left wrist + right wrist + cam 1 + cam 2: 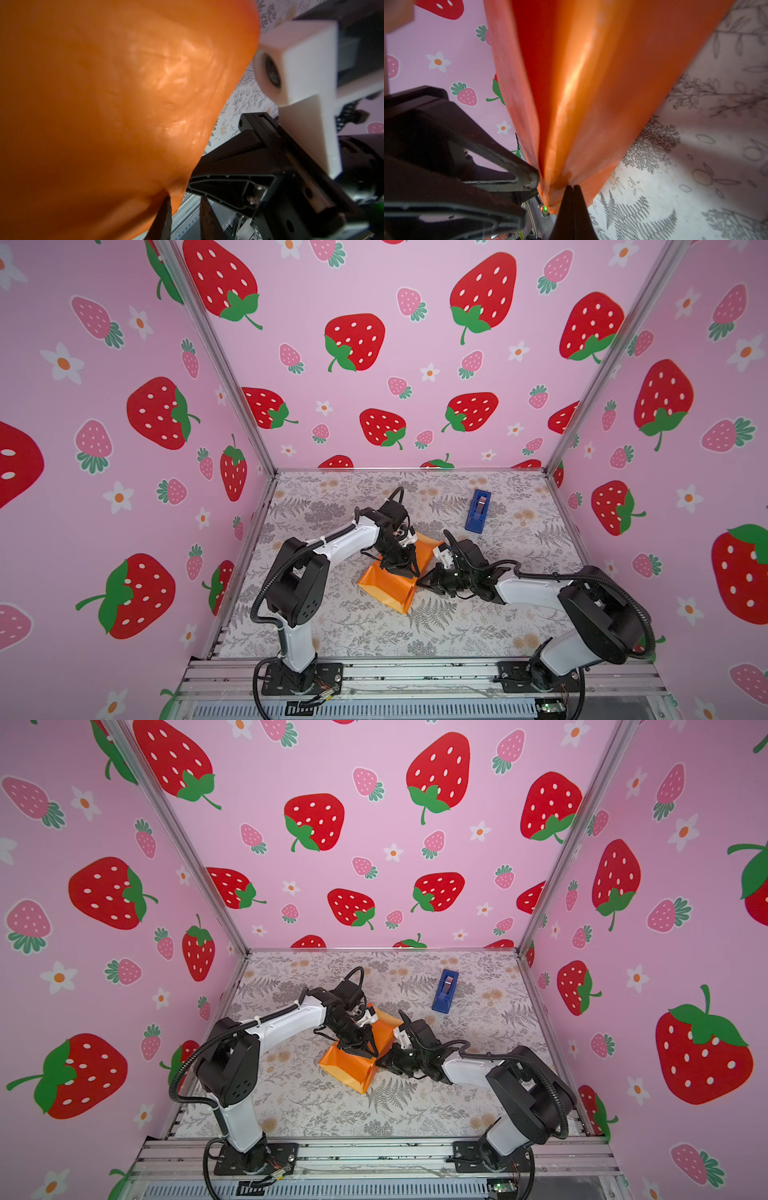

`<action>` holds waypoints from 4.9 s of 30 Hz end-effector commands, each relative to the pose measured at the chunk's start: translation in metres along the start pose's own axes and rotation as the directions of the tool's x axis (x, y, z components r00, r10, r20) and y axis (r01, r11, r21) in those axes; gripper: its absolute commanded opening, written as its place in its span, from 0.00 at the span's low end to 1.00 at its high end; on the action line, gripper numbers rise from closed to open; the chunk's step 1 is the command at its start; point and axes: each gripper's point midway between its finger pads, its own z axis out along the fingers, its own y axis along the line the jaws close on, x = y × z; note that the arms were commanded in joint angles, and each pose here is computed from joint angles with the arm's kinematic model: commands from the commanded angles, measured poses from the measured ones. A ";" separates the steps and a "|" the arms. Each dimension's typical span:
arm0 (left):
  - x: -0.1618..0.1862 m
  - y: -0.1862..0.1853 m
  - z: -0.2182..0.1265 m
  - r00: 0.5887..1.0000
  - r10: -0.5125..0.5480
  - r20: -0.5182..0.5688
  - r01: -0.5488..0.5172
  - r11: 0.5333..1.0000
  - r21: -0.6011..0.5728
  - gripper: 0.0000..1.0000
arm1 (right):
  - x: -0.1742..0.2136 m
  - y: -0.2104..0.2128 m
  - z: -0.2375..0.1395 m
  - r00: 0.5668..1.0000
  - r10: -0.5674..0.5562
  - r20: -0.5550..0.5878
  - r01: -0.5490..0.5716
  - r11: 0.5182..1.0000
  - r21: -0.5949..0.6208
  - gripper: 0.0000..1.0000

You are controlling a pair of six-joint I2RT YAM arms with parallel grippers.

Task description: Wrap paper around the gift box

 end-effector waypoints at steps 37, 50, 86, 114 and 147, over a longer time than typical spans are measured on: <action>-0.010 0.000 -0.026 0.994 0.013 0.109 -0.001 0.994 -0.109 0.25 | -0.057 -0.019 -0.013 0.989 0.069 0.127 -0.072 0.997 0.017 0.27; 0.001 0.026 0.003 0.998 -0.042 0.044 0.046 0.993 -0.111 0.25 | -0.054 -0.021 -0.014 0.990 0.069 0.121 -0.072 0.997 0.024 0.26; 0.008 0.033 0.004 0.998 -0.049 0.031 0.051 0.997 -0.057 0.00 | -0.268 -0.081 -0.210 0.898 -0.025 0.439 0.028 1.000 0.000 0.40; 0.012 0.033 0.003 0.998 -0.053 0.019 0.054 0.997 -0.063 0.00 | -0.288 -0.099 -0.142 0.949 0.049 0.313 -0.010 0.992 -0.125 0.21; 0.013 0.036 0.002 0.998 -0.058 0.015 0.059 0.996 -0.070 0.00 | -0.189 -0.044 -0.139 0.963 -0.008 0.269 0.036 0.995 -0.098 0.00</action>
